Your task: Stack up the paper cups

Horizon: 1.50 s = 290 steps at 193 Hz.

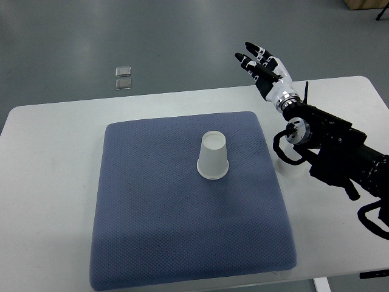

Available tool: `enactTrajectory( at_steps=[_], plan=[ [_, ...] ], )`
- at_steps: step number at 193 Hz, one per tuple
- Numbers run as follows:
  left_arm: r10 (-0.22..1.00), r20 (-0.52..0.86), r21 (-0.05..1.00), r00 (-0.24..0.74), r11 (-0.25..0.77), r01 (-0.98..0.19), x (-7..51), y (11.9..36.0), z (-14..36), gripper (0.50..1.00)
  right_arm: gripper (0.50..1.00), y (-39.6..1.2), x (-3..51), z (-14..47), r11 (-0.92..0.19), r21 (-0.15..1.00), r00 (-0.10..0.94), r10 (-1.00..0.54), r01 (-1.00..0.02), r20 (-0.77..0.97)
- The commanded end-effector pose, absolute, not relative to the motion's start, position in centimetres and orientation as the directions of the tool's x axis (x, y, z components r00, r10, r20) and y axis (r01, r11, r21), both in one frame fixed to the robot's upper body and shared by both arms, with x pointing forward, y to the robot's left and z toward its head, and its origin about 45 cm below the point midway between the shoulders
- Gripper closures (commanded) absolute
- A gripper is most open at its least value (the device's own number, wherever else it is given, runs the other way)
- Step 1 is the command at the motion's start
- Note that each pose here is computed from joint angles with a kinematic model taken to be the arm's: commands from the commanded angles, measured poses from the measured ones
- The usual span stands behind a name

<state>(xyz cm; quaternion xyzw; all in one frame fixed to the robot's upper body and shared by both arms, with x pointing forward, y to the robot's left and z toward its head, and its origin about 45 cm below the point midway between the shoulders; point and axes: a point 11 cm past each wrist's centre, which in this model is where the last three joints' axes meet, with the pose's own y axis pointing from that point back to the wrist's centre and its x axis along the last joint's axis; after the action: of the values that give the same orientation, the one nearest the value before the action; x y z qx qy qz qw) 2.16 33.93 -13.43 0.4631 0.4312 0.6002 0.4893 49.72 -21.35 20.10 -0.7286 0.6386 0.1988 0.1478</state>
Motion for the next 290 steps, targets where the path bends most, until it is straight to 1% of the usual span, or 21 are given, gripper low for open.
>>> enactTrajectory(
  at_steps=[1, 50, 78, 97, 115, 135, 153, 173, 191, 205, 232, 249, 251, 277, 290],
  plan=[
    [0.987, 0.134, 0.971, -0.093, -0.150, -0.188, 2.2, 33.9, -13.4, 0.500, 0.591, -21.5, 49.8, 20.2, -0.135, 0.038, 0.101, -0.874, -0.990, -0.476],
    [0.987, 0.135, 0.972, -0.093, -0.150, -0.182, 1.8, 33.9, -13.5, 0.500, 0.591, -21.2, 50.2, 21.0, -0.131, 0.031, 0.102, -0.878, -0.991, -0.468],
    [0.986, 0.136, 0.975, -0.095, -0.150, -0.165, 0.8, 33.9, -13.5, 0.500, 0.593, -22.0, 50.5, 21.8, -0.126, 0.016, 0.105, -0.883, -0.992, -0.458],
    [0.986, 0.136, 0.975, -0.096, -0.151, -0.166, 0.8, 33.9, -13.5, 0.500, 0.593, -22.3, 50.9, 23.0, -0.143, -0.007, 0.133, -0.898, -0.990, -0.419],
    [0.986, 0.136, 0.975, -0.096, -0.151, -0.166, 0.8, 33.9, -13.5, 0.500, 0.593, -23.5, 51.0, 24.3, -0.180, -0.028, 0.180, -0.934, -0.983, -0.308],
    [0.986, 0.136, 0.975, -0.095, -0.150, -0.165, 0.8, 33.9, -13.5, 0.500, 0.593, -25.1, 50.9, 26.0, -0.267, -0.046, 0.271, -0.957, -0.963, -0.107],
    [0.986, 0.136, 0.975, -0.096, -0.151, -0.166, 0.8, 33.9, -13.5, 0.500, 0.593, -26.6, 50.2, 27.4, -0.357, -0.034, 0.353, -0.931, -0.933, 0.092],
    [0.986, 0.136, 0.975, -0.096, -0.151, -0.166, 0.8, 33.9, -13.5, 0.500, 0.593, -27.7, 48.8, 28.5, -0.466, 0.017, 0.451, -0.845, -0.885, 0.288],
    [0.986, 0.136, 0.975, -0.096, -0.151, -0.166, 0.8, 33.9, -13.5, 0.500, 0.593, -28.5, 47.6, 28.8, -0.533, 0.080, 0.519, -0.760, -0.842, 0.391],
    [0.986, 0.136, 0.975, -0.096, -0.151, -0.166, 0.8, 33.9, -13.5, 0.500, 0.593, -29.3, 46.2, 28.8, -0.578, 0.156, 0.575, -0.669, -0.801, 0.471],
    [0.986, 0.136, 0.974, -0.095, -0.150, -0.167, 0.9, 33.9, -13.5, 0.500, 0.593, -30.9, 44.9, 29.8, -0.620, 0.255, 0.633, -0.524, -0.742, 0.570],
    [0.986, 0.136, 0.974, -0.096, -0.151, -0.167, 0.9, 33.9, -13.5, 0.500, 0.593, -31.4, 43.5, 30.4, -0.647, 0.335, 0.678, -0.397, -0.685, 0.618],
    [0.986, 0.136, 0.974, -0.096, -0.151, -0.167, 0.9, 33.9, -13.5, 0.500, 0.593, -31.4, 43.5, 30.4, -0.648, 0.335, 0.678, -0.397, -0.684, 0.618],
    [0.986, 0.136, 0.975, -0.096, -0.151, -0.166, 0.8, 33.9, -13.5, 0.500, 0.595, -31.7, 41.5, 30.3, -0.646, 0.460, 0.697, -0.160, -0.609, 0.699],
    [0.986, 0.136, 0.975, -0.096, -0.151, -0.166, 0.8, 33.9, -13.5, 0.500, 0.595, -31.9, 40.8, 30.3, -0.635, 0.507, 0.701, -0.076, -0.583, 0.709]
  ],
)
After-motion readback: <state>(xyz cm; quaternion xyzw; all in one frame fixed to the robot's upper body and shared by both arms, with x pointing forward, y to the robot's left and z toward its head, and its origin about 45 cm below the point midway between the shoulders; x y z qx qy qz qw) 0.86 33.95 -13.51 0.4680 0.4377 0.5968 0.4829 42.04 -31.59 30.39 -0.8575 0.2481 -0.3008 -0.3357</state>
